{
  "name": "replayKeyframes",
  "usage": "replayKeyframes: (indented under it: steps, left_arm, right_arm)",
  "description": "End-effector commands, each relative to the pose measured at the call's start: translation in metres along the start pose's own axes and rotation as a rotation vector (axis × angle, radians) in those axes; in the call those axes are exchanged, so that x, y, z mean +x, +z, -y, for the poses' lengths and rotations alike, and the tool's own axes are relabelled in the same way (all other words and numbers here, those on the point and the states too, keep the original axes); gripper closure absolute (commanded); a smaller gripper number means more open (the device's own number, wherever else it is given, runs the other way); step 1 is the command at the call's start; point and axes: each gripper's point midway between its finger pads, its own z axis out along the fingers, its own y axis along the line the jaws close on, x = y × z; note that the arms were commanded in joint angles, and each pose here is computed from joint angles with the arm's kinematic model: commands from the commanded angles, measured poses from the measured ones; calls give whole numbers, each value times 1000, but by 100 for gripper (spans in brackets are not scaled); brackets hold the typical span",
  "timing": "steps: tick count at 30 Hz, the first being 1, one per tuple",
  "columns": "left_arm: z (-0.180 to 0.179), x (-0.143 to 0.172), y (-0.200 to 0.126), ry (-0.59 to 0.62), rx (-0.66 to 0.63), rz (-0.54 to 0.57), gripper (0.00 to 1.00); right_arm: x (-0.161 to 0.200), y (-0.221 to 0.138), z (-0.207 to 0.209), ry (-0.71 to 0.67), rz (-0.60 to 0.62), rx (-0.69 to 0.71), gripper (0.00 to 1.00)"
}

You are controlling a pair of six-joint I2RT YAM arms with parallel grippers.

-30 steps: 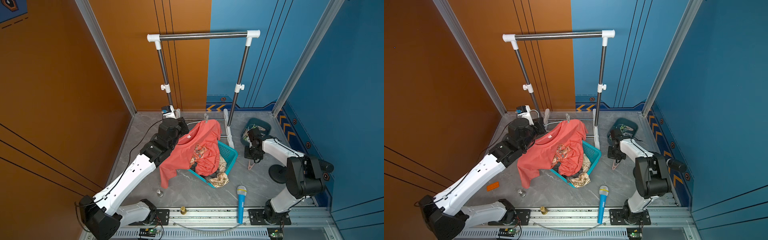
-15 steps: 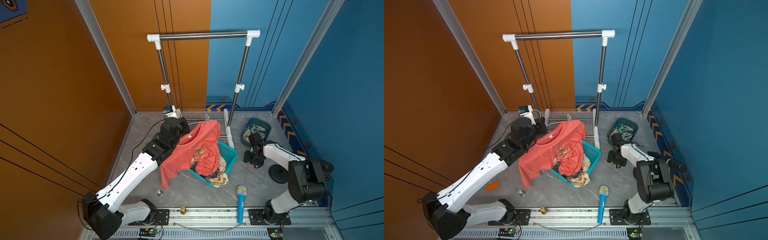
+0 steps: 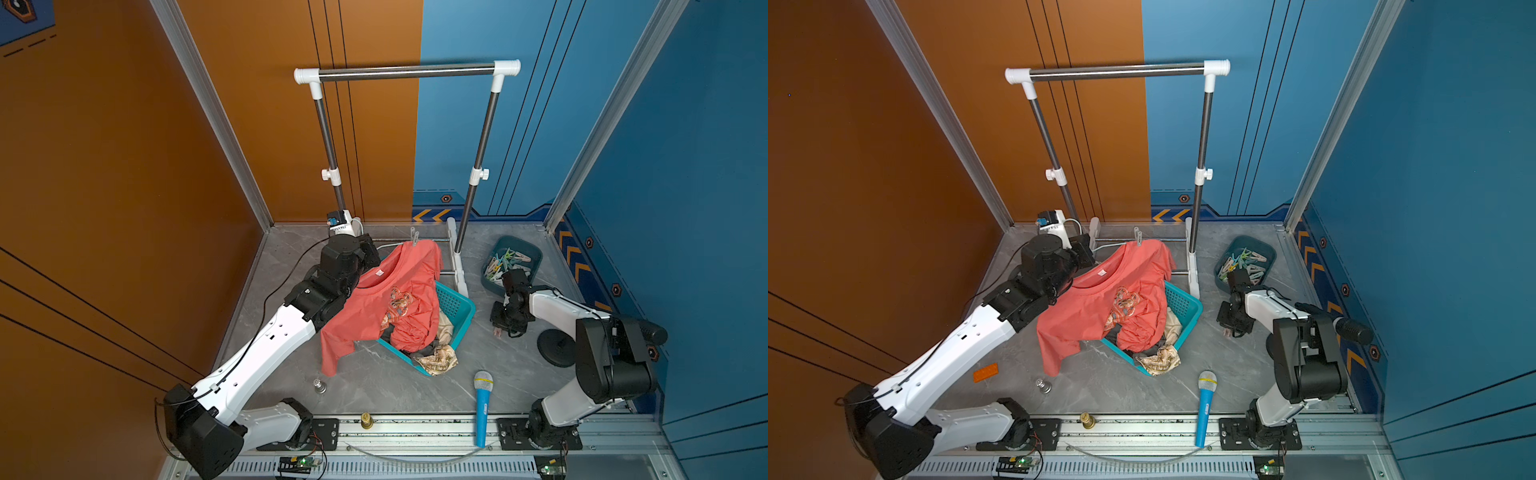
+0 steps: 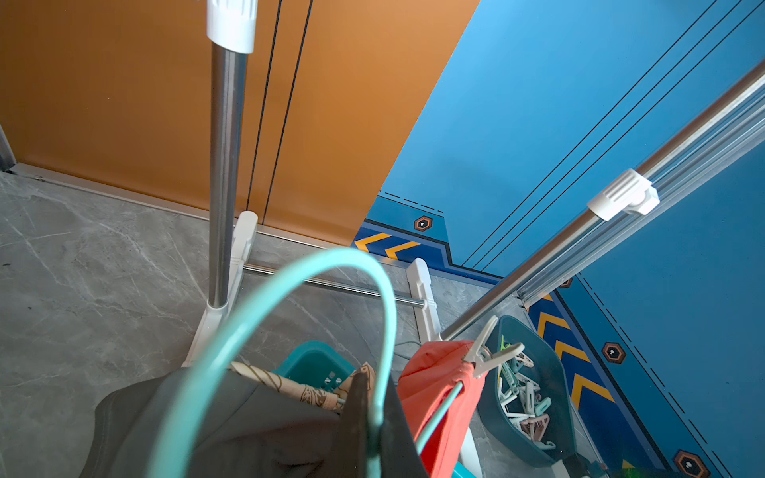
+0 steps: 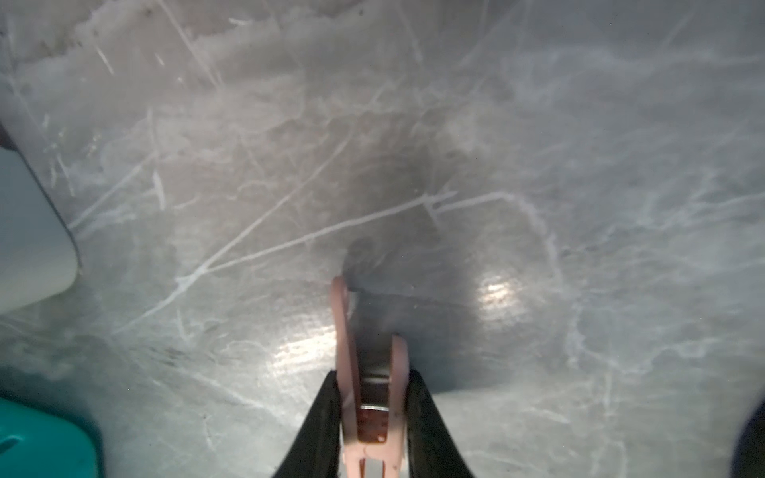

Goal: Use clothespins to secure the t-shirt on both sides of the hanger
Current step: Pick up the clothespin from the center of the board.

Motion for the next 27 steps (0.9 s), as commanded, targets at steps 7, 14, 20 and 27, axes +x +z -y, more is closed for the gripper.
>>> replayKeyframes:
  steps: [7,14,20,27]
  left_arm:
    - [4,-21,-4,-24,-9,47,96]
    - [8,-29,-22,-40,-130,147,99]
    - [20,-37,-35,-93,-152,214,100]
    - [18,-38,-47,-200,-206,265,100]
  right_arm:
    - [-2,-3,-3,37,49,-62,85]
    - [-14,-51,-15,-6,242,-104,92]
    - [-13,-131,-32,-50,498,-200,95]
    - [9,-254,-66,-121,870,-442,100]
